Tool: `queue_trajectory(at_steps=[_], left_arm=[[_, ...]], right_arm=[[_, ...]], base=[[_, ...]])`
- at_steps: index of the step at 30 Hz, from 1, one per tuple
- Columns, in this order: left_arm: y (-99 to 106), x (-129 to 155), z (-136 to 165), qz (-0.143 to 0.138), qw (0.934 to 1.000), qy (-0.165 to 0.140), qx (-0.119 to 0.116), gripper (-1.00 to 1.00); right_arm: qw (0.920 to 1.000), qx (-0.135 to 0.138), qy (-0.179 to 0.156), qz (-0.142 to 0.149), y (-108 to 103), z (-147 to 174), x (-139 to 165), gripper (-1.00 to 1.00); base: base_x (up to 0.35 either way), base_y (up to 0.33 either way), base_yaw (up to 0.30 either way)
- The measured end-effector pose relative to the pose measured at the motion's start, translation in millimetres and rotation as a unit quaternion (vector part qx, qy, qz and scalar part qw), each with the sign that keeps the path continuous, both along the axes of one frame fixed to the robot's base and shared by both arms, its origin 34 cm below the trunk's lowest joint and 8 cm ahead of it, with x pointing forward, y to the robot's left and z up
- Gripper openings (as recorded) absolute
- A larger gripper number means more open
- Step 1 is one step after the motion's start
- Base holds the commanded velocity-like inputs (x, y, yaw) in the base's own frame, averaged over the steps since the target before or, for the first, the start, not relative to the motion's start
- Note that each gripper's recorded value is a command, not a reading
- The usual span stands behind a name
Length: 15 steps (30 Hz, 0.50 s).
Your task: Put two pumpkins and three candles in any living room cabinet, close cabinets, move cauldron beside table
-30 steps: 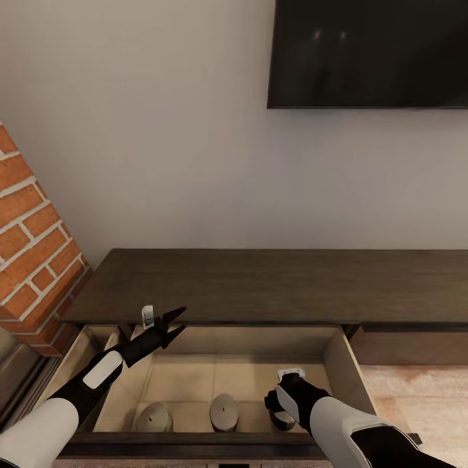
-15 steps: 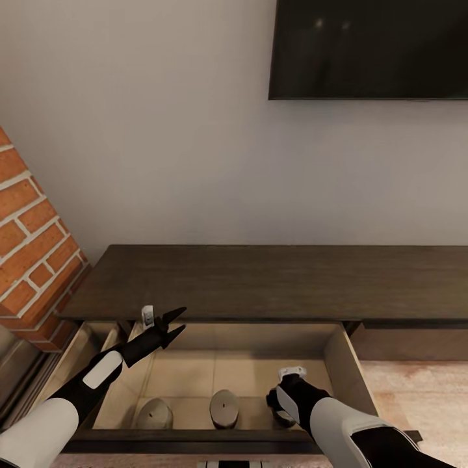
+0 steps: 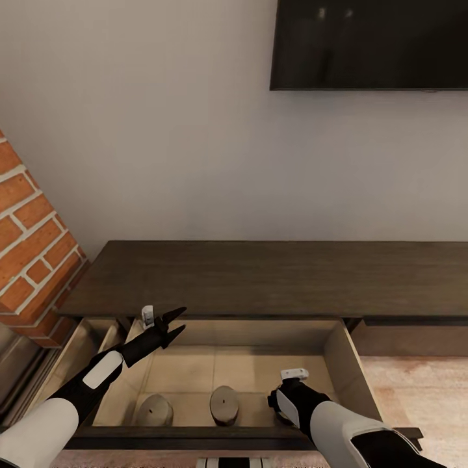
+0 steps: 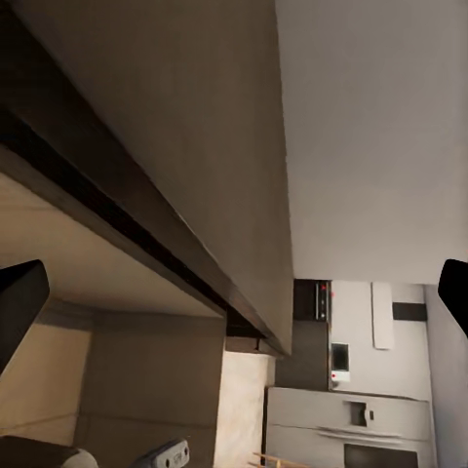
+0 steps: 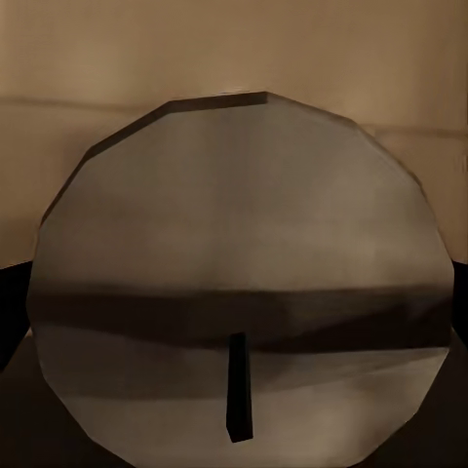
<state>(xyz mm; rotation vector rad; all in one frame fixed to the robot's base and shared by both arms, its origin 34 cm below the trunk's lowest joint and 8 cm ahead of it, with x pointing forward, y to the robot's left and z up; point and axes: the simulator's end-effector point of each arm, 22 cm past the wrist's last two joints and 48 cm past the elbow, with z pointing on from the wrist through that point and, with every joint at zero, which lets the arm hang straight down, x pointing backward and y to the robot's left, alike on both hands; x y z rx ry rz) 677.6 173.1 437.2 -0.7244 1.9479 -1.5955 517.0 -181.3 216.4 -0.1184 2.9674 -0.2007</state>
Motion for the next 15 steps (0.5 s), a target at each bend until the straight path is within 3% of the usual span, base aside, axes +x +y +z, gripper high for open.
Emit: queue_trajectory(at_steps=[15], left_arm=[[0.0,-2.4,-11.3,0.000,1.0000,0.010,0.000,1.00]], right_arm=[[1.0000,0.002,0.008,0.000,-1.4,-8.2,-5.1,-1.00]], base=[[0.000,0.000,0.000]])
